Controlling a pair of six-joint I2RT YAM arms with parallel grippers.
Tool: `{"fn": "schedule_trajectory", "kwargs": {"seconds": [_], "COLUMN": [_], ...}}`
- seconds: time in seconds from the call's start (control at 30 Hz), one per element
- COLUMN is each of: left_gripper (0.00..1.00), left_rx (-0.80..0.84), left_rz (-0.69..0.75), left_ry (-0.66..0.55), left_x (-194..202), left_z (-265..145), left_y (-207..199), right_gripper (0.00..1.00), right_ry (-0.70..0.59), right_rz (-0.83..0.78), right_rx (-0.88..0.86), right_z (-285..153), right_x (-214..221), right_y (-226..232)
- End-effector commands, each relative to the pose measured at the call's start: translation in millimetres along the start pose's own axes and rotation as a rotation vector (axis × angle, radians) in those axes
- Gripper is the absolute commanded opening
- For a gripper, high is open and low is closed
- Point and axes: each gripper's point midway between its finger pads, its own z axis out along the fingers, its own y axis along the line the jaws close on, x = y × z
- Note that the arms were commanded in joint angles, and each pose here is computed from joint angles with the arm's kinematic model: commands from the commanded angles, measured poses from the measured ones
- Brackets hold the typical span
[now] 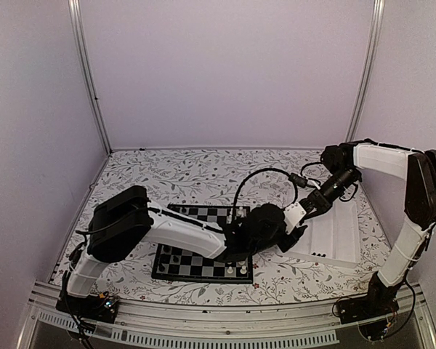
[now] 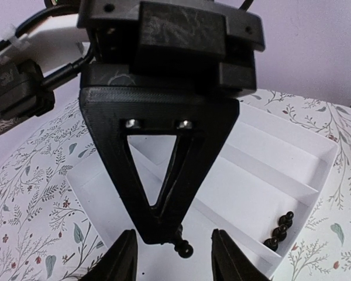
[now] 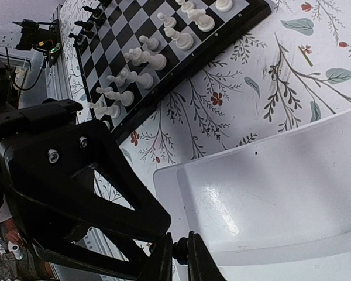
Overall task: Set up the chess pieces on the board
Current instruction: Place the chess piece on the chessboard.
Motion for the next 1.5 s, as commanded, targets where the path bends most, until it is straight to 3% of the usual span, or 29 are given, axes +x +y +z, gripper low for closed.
{"fn": "schedule_trajectory", "kwargs": {"seconds": [0.0, 0.23, 0.53, 0.73, 1.1, 1.47], "left_gripper": [0.45, 0.34, 0.43, 0.37, 0.36, 0.24], "left_rx": [-0.028, -0.037, -0.065, -0.071, -0.040, -0.034], "left_rz": [-0.016, -0.033, -0.057, -0.096, -0.108, -0.137], "left_ry": [0.015, 0.028, 0.062, 0.072, 0.042, 0.036], "left_x": [4, 6, 15, 18, 5, 4], "left_z": [5, 8, 9, 12, 12, 13], "left_y": [-5, -4, 0, 3, 1, 5], "right_gripper": [0.11, 0.12, 0.11, 0.12, 0.12, 0.12], "right_ry": [-0.026, -0.029, -0.036, -0.039, -0.034, -0.033], "right_rz": [-0.002, -0.002, -0.006, -0.004, -0.001, 0.000], "right_rx": [-0.016, -0.020, -0.019, -0.024, -0.017, -0.016], "right_z": [-2, -2, -3, -3, -2, -1], "right_x": [-8, -8, -10, -10, -9, -9], "right_y": [-1, 0, 1, 2, 0, -2]}}
